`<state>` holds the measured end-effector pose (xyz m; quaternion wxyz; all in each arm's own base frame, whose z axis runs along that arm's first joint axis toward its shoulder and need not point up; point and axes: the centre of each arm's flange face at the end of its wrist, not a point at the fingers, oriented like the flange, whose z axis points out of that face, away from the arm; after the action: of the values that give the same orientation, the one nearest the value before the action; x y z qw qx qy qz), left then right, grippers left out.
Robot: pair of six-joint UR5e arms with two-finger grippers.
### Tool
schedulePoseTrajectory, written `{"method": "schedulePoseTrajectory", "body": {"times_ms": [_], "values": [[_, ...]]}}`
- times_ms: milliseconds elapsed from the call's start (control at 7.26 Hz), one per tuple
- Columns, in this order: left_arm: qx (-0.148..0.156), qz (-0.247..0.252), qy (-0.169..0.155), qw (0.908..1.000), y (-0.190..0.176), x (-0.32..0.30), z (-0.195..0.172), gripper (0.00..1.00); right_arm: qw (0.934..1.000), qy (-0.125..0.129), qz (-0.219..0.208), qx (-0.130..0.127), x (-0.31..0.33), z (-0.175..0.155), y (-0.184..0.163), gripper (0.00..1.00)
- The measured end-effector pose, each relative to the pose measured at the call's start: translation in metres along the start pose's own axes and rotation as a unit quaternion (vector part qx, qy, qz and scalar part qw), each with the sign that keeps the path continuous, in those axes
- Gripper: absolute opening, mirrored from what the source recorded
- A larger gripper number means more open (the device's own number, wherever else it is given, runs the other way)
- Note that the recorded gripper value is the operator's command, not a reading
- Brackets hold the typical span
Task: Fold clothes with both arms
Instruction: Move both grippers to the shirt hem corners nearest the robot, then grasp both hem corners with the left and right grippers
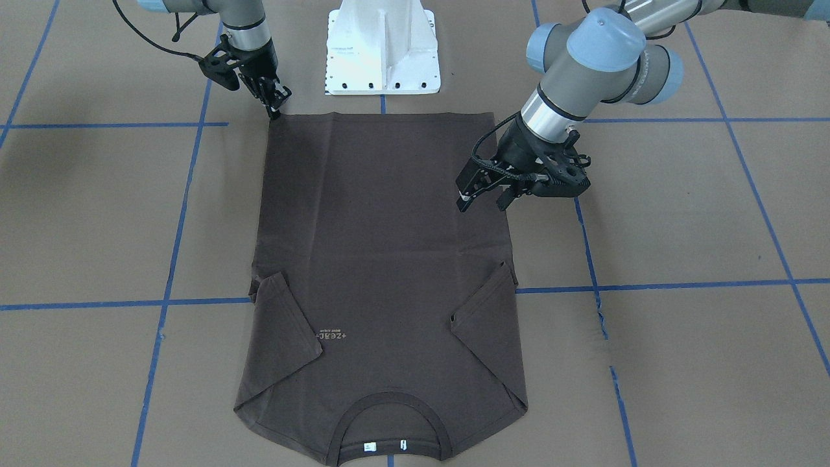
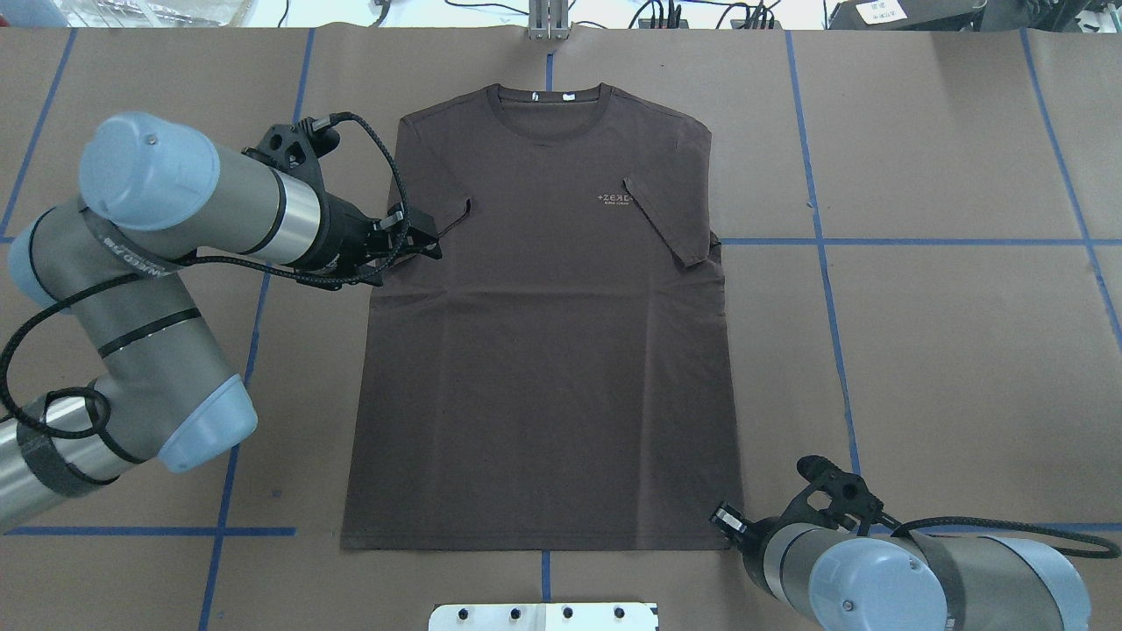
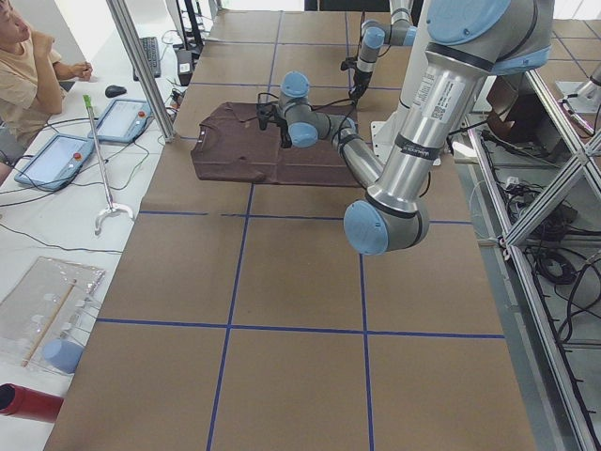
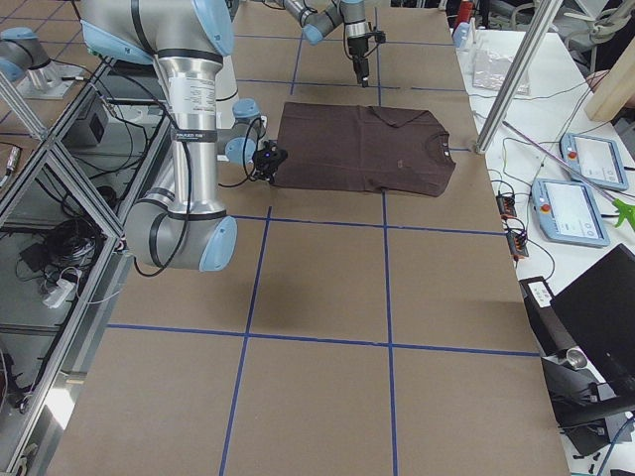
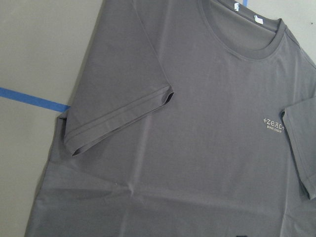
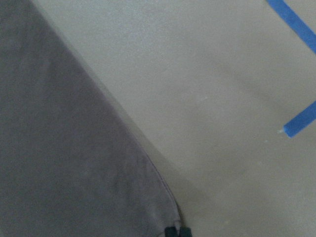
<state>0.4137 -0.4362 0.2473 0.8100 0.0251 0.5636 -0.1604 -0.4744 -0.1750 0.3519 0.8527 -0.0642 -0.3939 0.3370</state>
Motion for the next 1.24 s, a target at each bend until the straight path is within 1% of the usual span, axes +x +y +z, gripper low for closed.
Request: {"method": "schedulePoseTrajectory", "body": {"times_ms": [138,275,551,689,826,1240], "values": [[0.003,-0.012,-0.007,0.9999,0.042,-0.016,-0.001,0.83,1.0000,-0.007,0.001,-0.005,-0.003,-0.010,-0.001,0.00],[0.009,-0.028,-0.026,0.9992,0.088,-0.031,0.006,0.83,0.9999,-0.011,0.003,-0.008,-0.006,-0.015,-0.004,0.00],[0.015,-0.048,-0.076,0.9959,0.164,-0.062,0.033,0.82,0.9998,-0.015,0.006,-0.008,-0.009,-0.020,-0.007,0.00],[0.013,-0.054,-0.097,0.9937,0.189,-0.082,0.044,0.82,0.9998,-0.016,0.007,-0.008,-0.009,-0.020,-0.008,0.00],[0.009,-0.058,-0.113,0.9918,0.204,-0.099,0.049,0.79,0.9998,-0.016,0.007,-0.008,-0.009,-0.021,-0.008,0.00],[-0.004,-0.076,-0.133,0.9882,0.228,-0.117,0.054,0.76,0.9998,-0.016,0.007,-0.008,-0.010,-0.021,-0.009,0.00]]}}
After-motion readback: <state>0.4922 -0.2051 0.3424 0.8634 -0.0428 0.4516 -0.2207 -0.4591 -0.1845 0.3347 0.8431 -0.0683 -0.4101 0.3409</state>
